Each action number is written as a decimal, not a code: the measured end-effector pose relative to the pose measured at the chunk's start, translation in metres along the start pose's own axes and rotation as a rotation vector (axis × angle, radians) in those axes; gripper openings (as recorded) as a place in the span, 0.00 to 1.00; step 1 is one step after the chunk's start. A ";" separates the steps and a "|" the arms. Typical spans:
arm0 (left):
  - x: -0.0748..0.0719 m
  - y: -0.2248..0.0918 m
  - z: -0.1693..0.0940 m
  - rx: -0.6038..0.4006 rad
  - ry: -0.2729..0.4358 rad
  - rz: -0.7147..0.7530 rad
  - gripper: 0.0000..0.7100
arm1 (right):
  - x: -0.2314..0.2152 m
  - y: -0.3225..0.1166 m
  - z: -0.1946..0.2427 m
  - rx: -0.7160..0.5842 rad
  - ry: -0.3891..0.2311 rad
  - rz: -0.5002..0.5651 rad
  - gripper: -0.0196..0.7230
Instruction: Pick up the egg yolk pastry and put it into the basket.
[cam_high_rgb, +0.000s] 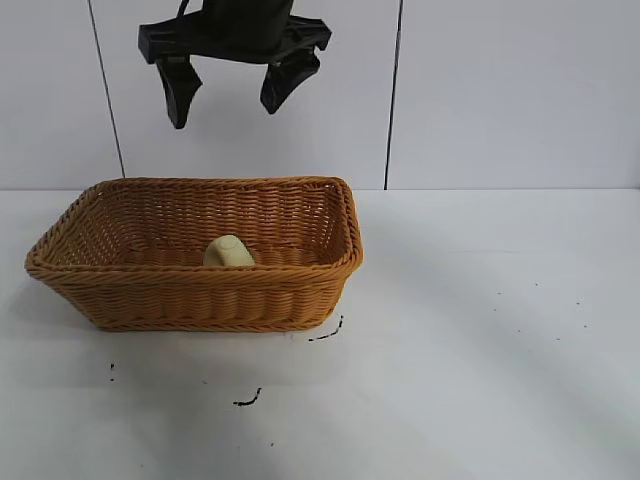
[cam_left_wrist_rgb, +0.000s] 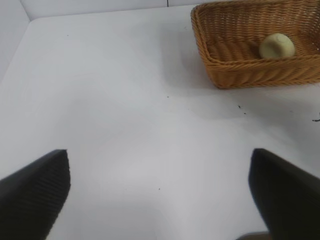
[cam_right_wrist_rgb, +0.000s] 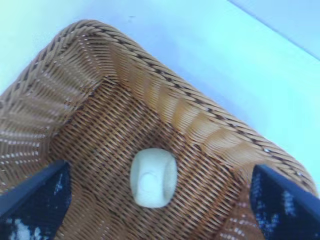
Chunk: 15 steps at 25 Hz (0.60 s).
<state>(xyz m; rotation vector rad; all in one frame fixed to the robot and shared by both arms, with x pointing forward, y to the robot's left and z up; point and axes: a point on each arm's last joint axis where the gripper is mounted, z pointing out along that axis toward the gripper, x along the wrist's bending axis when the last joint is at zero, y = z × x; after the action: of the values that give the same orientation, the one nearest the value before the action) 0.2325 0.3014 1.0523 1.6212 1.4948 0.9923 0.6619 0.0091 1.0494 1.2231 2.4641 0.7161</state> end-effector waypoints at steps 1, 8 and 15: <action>0.000 0.000 0.000 0.000 0.000 0.000 0.98 | -0.008 -0.001 0.000 0.008 -0.010 0.011 0.96; 0.000 0.000 0.000 0.000 0.000 0.000 0.98 | -0.106 -0.015 -0.004 0.041 -0.117 0.169 0.96; 0.000 0.000 0.000 0.000 0.000 0.000 0.98 | -0.222 -0.056 -0.022 0.108 -0.244 0.370 0.96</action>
<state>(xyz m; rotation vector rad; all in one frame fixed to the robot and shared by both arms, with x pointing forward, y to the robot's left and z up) 0.2325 0.3014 1.0523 1.6212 1.4948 0.9923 0.7465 -0.2043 1.0468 1.7229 2.1252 0.4875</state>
